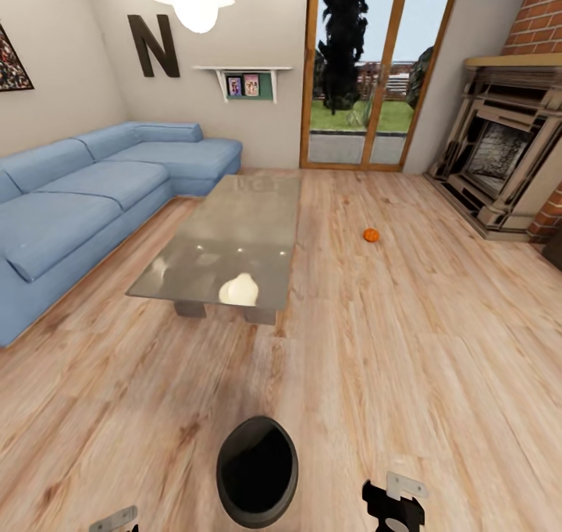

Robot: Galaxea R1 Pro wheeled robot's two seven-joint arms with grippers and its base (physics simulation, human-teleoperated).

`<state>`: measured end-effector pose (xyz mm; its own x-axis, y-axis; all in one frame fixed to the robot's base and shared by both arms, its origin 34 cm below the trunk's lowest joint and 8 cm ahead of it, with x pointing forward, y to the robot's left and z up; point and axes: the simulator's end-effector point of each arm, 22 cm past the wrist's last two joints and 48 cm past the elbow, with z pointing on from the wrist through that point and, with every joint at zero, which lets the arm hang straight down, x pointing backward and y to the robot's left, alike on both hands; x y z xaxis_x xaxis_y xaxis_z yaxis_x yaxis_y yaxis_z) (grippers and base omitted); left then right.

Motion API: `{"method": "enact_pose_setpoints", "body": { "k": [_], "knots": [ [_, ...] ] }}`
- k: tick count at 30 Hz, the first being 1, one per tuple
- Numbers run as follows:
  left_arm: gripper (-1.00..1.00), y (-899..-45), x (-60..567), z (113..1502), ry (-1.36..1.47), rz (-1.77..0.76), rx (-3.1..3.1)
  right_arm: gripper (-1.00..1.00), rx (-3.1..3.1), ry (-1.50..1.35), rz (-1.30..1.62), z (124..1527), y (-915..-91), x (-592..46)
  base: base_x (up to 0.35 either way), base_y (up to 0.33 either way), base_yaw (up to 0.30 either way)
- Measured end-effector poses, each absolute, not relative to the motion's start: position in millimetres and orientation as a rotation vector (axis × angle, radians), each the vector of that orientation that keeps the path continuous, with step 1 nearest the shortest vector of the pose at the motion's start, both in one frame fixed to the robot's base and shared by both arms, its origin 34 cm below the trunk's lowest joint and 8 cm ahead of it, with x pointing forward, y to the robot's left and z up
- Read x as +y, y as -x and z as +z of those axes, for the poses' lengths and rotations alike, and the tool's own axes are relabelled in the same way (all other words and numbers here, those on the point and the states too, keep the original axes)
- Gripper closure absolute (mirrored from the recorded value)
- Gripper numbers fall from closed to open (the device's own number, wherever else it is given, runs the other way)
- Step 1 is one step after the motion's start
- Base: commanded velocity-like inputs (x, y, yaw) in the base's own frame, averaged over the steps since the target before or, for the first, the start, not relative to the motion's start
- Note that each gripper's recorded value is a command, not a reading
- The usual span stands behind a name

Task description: Place each of the two pumpkins and all three candles from the living room inside a cabinet in the living room (use any cabinet), then make sure every cabinet is closed, and position the cauldron so it is next to a table in the living room.

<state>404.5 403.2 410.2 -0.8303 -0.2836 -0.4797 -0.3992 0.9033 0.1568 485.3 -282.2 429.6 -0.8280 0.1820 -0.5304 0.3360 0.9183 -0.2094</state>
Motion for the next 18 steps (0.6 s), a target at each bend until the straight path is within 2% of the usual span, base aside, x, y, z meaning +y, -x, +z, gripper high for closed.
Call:
{"method": "enact_pose_setpoints", "body": {
  "k": [8, 18],
  "knots": [
    [-1.0, -404.4, 403.4, 410.2, 0.496, 0.348, 2.61, -1.0, 2.561, -0.371, -0.403, 429.4, -484.6, -282.1, 0.217, 0.191, 0.0],
    [-1.0, -404.4, 403.3, 410.0, 0.496, 0.348, 2.611, -1.0, 2.563, -0.37, -0.403, 429.0, -484.4, -282.1, 0.021, 0.04, 0.0]
  ]
}}
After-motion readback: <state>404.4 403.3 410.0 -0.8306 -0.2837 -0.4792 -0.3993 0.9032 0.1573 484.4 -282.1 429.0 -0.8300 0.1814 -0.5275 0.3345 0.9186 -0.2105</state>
